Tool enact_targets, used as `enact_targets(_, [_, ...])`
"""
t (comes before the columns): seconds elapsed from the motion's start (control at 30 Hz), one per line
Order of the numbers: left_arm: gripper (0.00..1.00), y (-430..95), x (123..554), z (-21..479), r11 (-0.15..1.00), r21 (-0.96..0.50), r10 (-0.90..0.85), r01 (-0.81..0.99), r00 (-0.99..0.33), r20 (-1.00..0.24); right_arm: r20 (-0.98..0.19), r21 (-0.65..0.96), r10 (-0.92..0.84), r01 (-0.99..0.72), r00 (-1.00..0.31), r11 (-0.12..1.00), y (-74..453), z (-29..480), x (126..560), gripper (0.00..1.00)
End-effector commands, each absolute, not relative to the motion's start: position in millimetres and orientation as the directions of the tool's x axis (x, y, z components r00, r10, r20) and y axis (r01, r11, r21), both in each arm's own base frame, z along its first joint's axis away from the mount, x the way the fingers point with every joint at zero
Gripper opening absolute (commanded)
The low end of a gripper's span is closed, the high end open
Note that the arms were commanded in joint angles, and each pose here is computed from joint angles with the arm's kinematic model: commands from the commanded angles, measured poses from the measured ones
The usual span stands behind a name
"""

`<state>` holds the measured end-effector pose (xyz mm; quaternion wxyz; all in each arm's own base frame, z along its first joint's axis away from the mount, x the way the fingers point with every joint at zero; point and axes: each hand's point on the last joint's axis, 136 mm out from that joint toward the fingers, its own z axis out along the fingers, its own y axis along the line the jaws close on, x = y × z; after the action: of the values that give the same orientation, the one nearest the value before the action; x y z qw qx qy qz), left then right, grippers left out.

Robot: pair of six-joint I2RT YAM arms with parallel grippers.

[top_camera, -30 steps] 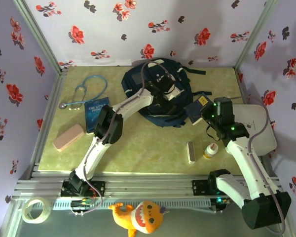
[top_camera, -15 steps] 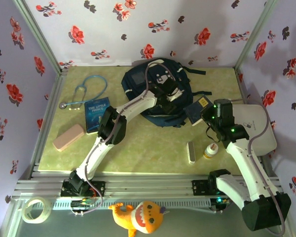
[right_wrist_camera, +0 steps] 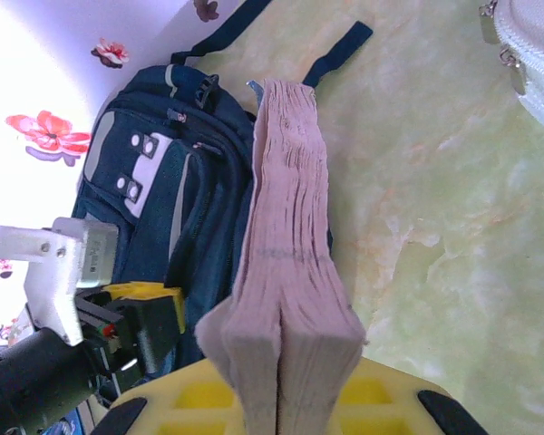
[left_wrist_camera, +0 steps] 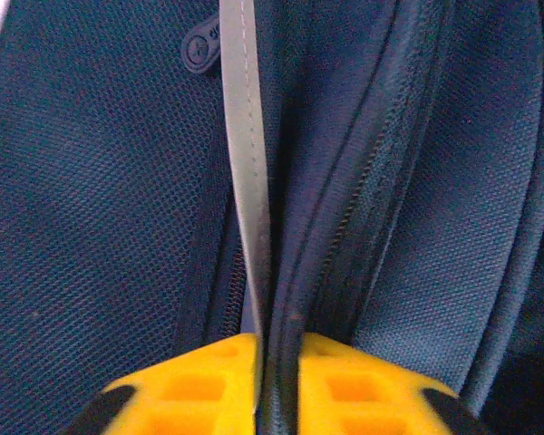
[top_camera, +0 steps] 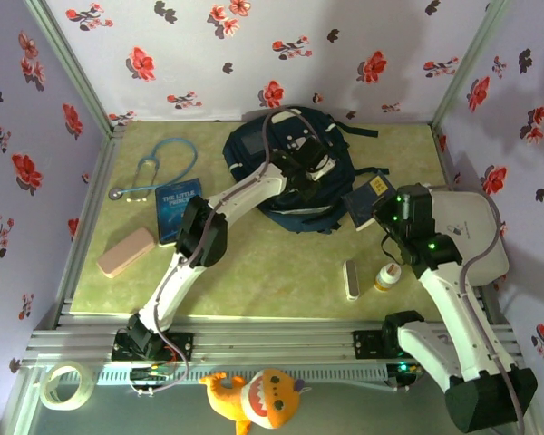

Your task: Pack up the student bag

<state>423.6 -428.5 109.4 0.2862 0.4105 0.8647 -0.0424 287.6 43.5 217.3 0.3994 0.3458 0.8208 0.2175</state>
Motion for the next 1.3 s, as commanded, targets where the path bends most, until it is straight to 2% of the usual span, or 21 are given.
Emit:
enact_targets(0.0, [0.1,-412.4,445.2,164.6,0.735,0.194,0.602,0.65,-0.494,-0.627,-0.549,0.632,0.737,0.381,-0.394,0.674,34.4,234.8,287.9,0.15])
enact_targets(0.2, [0.06,-411.8,435.6,202.0,0.74,0.146,0.558,0.656,-0.479,-0.677,-0.55,0.64,0.73,0.356,-0.407,0.681,39.0,237.1,289.5,0.16])
enact_targets(0.33, [0.0,-408.1,429.1,230.4,0.745,0.122,0.521,0.656,-0.457,-0.721,-0.537,0.681,0.721,0.279,-0.439,0.677,54.4,242.9,296.7,0.16])
enact_targets(0.63, [0.0,-405.6,416.4,290.6,0.758,0.021,0.396,0.652,-0.435,-0.809,-0.495,0.796,0.744,0.109,-0.448,0.595,81.8,272.6,307.6,0.08])
enact_targets(0.97, [0.0,-404.3,415.6,334.6,0.776,-0.09,0.257,0.624,-0.444,-0.859,-0.328,0.901,0.811,0.097,-0.484,0.422,103.5,248.3,321.9,0.08])
enact_targets(1.27, [0.0,-404.7,417.1,342.3,0.768,-0.165,0.196,0.618,-0.473,-0.859,-0.213,0.94,0.836,0.127,-0.506,0.317,125.4,230.1,342.1,0.08])
